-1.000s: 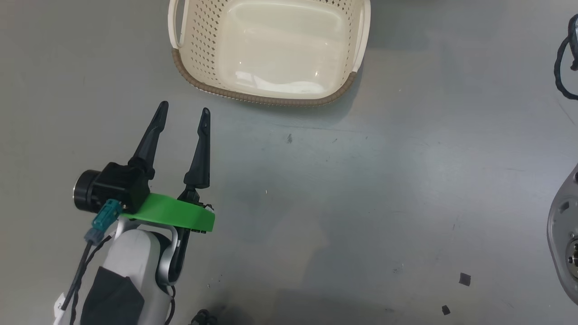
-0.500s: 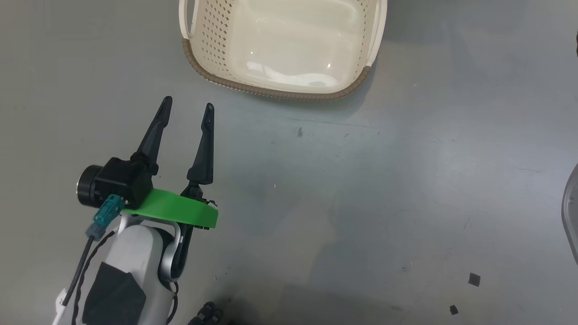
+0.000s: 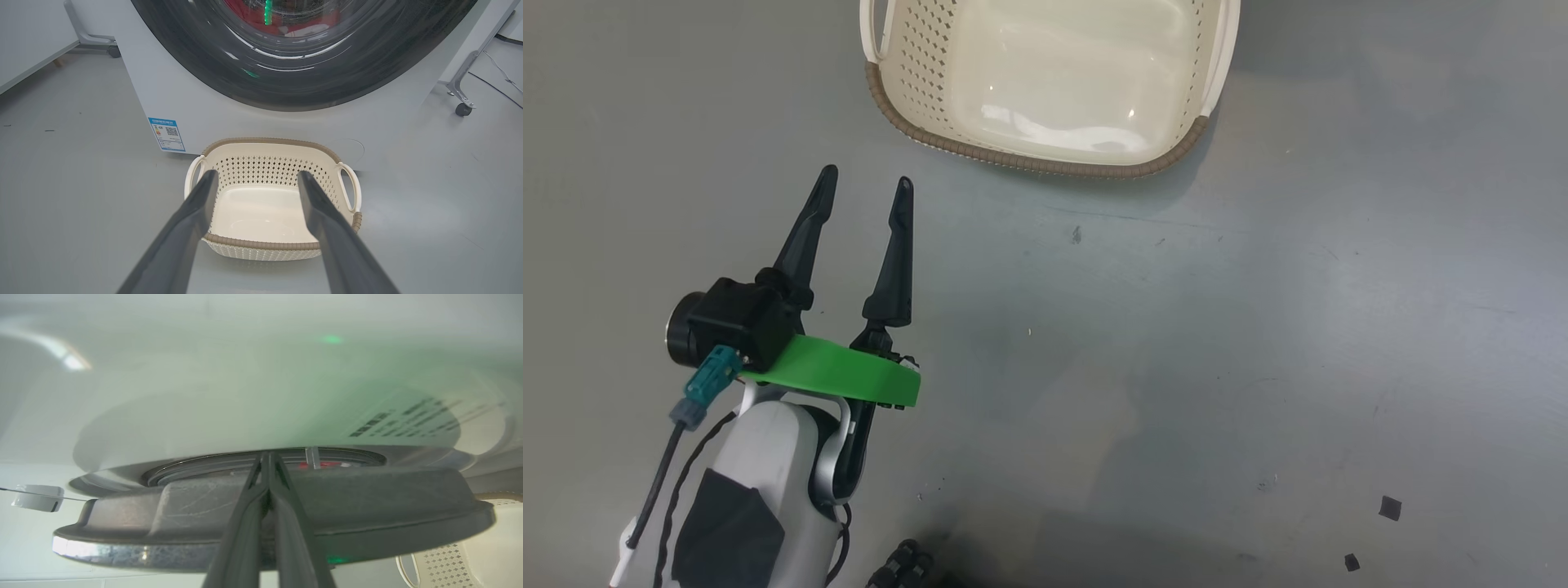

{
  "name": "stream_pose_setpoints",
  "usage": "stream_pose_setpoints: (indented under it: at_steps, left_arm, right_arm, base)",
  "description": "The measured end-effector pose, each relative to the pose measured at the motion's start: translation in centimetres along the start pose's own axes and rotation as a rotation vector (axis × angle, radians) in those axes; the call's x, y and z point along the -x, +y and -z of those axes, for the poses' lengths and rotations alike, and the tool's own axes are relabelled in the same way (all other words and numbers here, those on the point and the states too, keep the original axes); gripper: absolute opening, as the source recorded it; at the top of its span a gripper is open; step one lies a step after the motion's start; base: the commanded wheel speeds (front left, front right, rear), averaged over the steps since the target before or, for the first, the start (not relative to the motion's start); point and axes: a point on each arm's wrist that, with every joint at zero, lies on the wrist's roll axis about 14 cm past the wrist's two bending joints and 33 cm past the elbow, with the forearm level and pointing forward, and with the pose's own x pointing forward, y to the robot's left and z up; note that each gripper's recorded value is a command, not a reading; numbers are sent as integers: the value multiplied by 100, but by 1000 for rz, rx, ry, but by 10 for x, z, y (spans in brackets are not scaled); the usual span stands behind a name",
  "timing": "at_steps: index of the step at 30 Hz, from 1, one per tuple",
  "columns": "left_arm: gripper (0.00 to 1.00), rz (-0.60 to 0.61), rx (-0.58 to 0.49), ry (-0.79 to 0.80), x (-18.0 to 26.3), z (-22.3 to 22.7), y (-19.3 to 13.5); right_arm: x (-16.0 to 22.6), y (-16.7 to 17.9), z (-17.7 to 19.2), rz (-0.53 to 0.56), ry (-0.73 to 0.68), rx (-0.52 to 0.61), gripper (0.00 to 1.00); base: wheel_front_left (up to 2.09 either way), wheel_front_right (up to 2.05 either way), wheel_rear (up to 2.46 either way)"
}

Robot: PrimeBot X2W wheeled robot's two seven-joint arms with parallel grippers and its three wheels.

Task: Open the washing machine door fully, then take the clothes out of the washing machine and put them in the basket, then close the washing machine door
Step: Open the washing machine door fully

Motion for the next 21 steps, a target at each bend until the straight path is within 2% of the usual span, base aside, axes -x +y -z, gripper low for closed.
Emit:
stream_pose_setpoints:
  at_steps: [21]
  left_arm:
    - [100, -1, 1, -19, 4, -10, 0]
  right_arm:
    - [0, -8, 13, 49, 92, -60, 0]
  base:
    - [0, 0, 0]
